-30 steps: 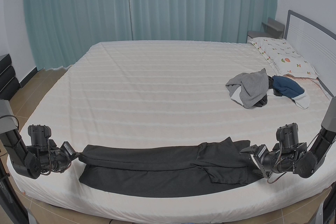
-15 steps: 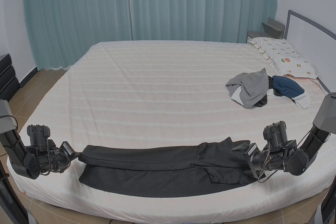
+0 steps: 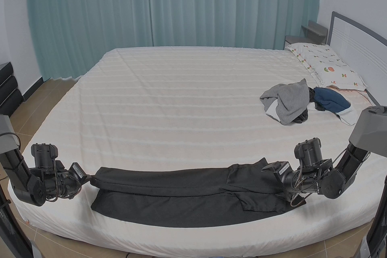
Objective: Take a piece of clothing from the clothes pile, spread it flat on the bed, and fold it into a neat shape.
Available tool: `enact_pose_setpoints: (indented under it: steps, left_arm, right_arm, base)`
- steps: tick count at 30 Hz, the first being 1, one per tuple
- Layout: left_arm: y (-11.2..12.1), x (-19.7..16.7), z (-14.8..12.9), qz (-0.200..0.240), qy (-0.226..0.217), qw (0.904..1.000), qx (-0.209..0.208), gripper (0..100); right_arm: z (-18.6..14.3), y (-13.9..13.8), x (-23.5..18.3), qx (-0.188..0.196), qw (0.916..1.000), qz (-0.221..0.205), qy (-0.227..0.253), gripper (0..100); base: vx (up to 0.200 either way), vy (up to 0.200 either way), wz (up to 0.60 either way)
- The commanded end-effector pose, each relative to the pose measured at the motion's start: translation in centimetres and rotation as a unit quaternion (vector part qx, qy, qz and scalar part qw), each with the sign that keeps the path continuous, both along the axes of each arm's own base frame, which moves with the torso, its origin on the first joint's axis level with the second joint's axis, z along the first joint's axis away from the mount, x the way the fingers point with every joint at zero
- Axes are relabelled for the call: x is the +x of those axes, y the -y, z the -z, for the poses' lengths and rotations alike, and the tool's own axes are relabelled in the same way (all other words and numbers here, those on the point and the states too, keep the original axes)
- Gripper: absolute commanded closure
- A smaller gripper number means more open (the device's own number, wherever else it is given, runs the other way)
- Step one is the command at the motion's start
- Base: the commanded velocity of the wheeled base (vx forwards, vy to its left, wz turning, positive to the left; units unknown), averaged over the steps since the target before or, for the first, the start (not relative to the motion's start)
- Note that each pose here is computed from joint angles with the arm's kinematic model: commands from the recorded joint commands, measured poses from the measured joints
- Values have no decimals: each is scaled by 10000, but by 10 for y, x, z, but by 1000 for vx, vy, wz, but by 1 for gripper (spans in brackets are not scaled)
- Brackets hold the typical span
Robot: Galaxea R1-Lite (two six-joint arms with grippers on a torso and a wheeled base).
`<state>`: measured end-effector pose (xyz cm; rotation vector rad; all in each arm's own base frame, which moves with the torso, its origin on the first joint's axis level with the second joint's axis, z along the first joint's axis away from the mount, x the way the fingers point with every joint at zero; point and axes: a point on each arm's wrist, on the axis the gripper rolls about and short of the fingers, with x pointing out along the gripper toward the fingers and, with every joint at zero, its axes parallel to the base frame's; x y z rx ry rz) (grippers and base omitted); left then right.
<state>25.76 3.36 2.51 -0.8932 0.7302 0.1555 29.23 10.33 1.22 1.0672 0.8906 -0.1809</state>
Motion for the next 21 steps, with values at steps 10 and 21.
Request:
enact_pose_setpoints:
  steps: [10, 21]
  left_arm:
    - [0, 1, 0, -7, 8, 10000, -1, 100]
    - [-3, 26, -14, -108, 469, 9988, 36, 100]
  right_arm:
    - [9, -1, 5, -160, 9998, 125, -62, 100]
    - [-20, 4, 28, -127, 9993, 270, 233, 100]
  base:
    - [0, 0, 0]
    - [0, 0, 0]
